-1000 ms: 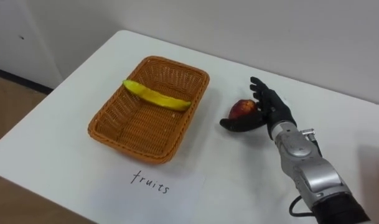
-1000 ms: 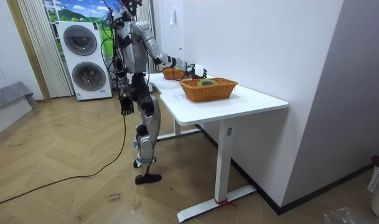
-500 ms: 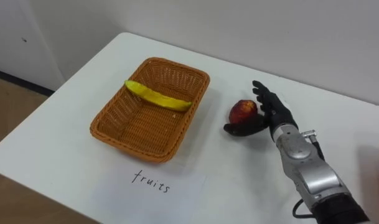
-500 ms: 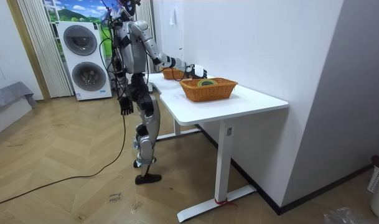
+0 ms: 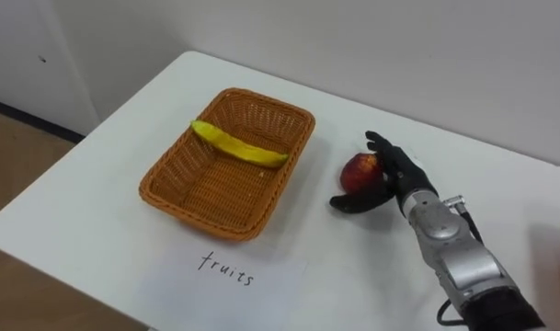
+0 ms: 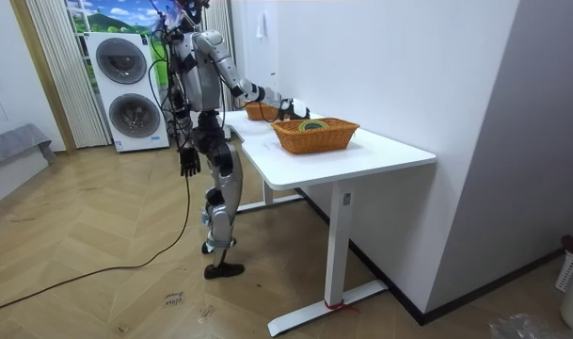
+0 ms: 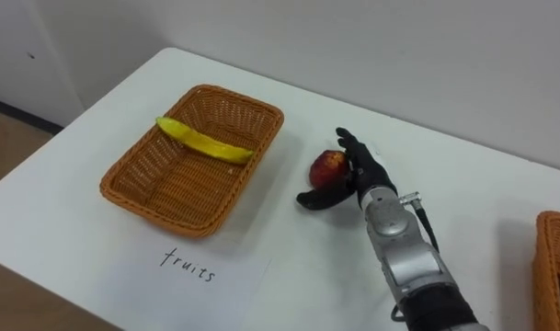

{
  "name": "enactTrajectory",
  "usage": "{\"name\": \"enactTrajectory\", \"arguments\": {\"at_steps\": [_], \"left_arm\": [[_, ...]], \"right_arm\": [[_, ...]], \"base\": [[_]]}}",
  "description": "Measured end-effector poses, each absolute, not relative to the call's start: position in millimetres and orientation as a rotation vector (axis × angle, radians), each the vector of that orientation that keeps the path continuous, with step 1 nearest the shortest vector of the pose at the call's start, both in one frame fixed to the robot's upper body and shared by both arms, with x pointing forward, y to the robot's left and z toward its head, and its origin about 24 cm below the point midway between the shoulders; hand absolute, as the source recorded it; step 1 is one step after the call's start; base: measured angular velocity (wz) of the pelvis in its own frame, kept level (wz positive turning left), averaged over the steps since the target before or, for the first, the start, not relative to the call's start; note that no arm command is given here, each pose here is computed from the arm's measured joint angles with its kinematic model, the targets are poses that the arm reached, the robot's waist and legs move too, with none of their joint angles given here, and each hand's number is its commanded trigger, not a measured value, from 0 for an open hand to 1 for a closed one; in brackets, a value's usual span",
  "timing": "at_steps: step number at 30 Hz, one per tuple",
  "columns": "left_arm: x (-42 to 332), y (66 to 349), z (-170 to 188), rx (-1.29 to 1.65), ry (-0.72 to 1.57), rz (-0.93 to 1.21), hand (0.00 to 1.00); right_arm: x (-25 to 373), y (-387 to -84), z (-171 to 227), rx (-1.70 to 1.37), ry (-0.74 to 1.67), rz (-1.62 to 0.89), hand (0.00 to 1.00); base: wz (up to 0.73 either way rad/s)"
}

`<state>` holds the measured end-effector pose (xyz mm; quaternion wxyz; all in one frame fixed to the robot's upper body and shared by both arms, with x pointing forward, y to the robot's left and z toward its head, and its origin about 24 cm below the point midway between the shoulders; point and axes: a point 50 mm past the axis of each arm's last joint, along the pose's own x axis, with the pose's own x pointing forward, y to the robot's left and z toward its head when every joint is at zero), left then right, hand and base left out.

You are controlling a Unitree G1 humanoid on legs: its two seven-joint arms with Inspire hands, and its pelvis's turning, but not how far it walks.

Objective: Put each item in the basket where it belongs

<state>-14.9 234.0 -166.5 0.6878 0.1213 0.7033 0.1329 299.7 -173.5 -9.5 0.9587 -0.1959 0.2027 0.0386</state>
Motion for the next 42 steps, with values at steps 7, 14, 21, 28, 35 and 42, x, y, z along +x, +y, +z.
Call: {"name": "enactTrajectory", "arguments": {"at_steps": [7,14,21,28,35,42], "left_arm": [[-15.6,235.0,-166.4,0.258,1.587,0.31,0.0],[-14.2,234.9,-166.4,0.258,1.582,0.309,0.0],[-14.0,234.9,-166.4,0.258,1.581,0.309,0.0],[-13.8,234.9,-166.4,0.257,1.581,0.309,0.0],[-13.6,234.8,-166.5,0.256,1.581,0.308,0.0],[-11.2,235.0,-166.5,0.25,1.574,0.304,0.0]], "right_arm": [[301.3,-177.0,-8.2,-0.435,0.404,0.065,1.0],[302.7,-185.0,-6.0,-0.433,0.4,0.029,1.0],[302.2,-184.6,-7.2,-0.439,0.41,0.05,1.0],[302.1,-183.6,-7.6,-0.439,0.413,0.063,1.0],[302.1,-182.9,-7.8,-0.44,0.413,0.064,1.0],[302.1,-183.0,-7.6,-0.445,0.414,0.063,1.0]], "base": [[0.0],[0.0],[0.0],[0.0],[0.0],[0.0]]}}
